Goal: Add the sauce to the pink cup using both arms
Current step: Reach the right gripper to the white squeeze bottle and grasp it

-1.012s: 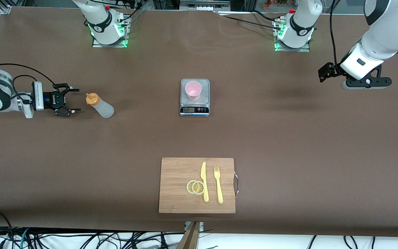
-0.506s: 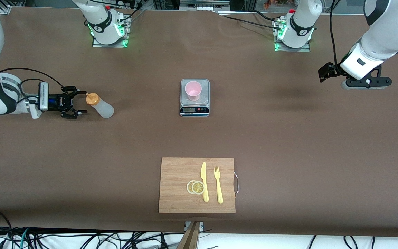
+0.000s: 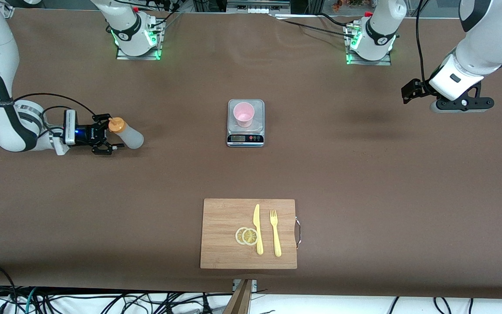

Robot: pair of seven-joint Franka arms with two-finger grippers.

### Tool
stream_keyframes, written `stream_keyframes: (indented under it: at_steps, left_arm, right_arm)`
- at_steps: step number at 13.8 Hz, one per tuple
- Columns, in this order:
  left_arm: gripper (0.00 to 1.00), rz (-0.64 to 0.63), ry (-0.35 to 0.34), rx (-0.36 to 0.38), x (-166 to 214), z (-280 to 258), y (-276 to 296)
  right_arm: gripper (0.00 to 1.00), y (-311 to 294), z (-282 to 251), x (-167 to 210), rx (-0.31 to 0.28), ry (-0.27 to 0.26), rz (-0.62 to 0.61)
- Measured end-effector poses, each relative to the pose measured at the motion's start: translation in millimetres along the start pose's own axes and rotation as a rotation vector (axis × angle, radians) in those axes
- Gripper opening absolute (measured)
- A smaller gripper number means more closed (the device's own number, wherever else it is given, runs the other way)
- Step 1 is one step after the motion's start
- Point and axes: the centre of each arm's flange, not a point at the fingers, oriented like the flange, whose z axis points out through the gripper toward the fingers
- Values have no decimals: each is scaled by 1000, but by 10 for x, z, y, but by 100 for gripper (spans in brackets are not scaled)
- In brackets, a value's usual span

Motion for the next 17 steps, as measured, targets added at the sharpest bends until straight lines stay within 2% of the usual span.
stream_keyframes:
  at_steps: [4, 7, 8, 11, 13, 15, 17]
  left_arm:
    - [100, 0, -1, 0, -1, 1, 0]
    - [100, 0, -1, 0, -2, 1, 1]
    - [100, 0, -1, 0, -2, 1, 1]
    - [100, 0, -1, 0, -2, 1, 1]
    - [100, 0, -1, 0, -2, 0, 2]
    - [100, 0, -1, 0, -2, 0, 2]
    - [100, 0, -1, 0, -2, 0, 2]
  right_arm:
    - [100, -5, 198, -151, 22, 14, 24]
    - [94, 63, 296, -146, 23, 22, 17]
    - [87, 116, 304, -113, 25, 18, 8]
    - [51, 265, 342, -27, 30, -2, -8]
    - [35, 380, 353, 50, 36, -18, -34]
    - [34, 570, 315, 201, 33, -55, -82]
    - [34, 787, 308, 428, 22, -117, -87]
